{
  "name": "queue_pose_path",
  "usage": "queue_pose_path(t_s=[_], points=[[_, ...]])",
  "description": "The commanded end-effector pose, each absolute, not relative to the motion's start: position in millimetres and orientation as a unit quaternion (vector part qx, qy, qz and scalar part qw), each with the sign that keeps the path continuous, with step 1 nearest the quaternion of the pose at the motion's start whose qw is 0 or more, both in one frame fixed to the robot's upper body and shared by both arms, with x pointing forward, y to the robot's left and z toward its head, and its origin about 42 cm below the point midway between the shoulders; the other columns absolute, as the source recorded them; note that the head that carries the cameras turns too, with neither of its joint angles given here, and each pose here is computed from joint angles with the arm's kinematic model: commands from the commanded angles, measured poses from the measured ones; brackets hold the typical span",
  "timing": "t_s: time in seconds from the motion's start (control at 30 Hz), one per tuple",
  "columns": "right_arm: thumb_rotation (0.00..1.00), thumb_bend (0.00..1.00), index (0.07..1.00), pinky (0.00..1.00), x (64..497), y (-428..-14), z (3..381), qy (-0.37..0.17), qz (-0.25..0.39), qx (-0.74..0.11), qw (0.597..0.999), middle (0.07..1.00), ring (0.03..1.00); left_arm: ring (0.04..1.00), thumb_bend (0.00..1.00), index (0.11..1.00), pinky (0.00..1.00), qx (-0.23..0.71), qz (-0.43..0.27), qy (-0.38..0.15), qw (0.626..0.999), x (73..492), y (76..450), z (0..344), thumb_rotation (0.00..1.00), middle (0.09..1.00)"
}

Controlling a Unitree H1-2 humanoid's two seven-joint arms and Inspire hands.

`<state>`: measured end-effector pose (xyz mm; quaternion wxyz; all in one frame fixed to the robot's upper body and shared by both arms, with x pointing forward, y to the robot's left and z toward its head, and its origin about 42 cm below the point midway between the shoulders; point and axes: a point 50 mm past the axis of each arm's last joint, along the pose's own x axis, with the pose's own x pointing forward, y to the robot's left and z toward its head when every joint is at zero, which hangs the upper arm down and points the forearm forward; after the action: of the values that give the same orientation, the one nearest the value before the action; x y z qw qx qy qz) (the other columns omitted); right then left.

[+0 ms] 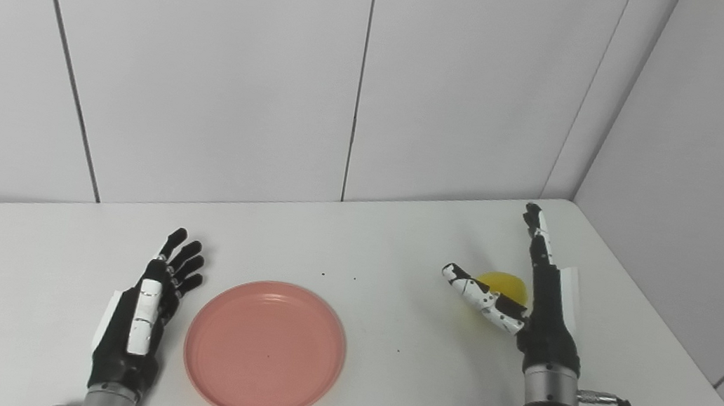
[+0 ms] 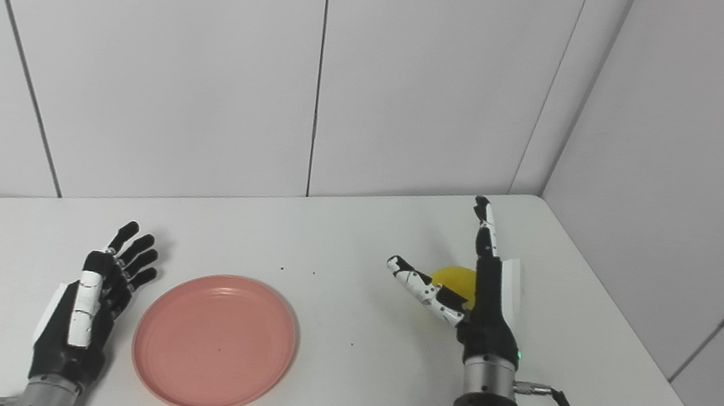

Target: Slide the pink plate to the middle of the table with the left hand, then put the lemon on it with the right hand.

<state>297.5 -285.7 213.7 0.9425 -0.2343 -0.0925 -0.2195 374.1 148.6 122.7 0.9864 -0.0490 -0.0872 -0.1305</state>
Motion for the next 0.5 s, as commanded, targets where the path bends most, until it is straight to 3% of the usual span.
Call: queue_pose_path(t_s=[0.0,0.33,0.47], points=[[0.37,0.85,0.96,0.91,304,-285,232,-0.108,-0.238,-0.259,0.93,0.955,0.947,0.901,0.8,0.918,0.89,-0.045,-0.123,-0.045,0.99,358,164,87,1.0,0.912],[0.31,0.9,0.957,0.78,315,-291,237,-0.065,-0.246,-0.366,0.895,0.963,0.909,0.9,0.81,0.909,0.88,-0.046,-0.117,-0.044,0.991,357,162,92,1.0,0.908],[0.31,0.91,0.955,0.78,320,-293,237,-0.052,-0.247,-0.41,0.876,0.954,0.916,0.909,0.81,0.917,0.89,-0.045,-0.121,-0.048,0.991,357,162,93,1.0,0.917]])
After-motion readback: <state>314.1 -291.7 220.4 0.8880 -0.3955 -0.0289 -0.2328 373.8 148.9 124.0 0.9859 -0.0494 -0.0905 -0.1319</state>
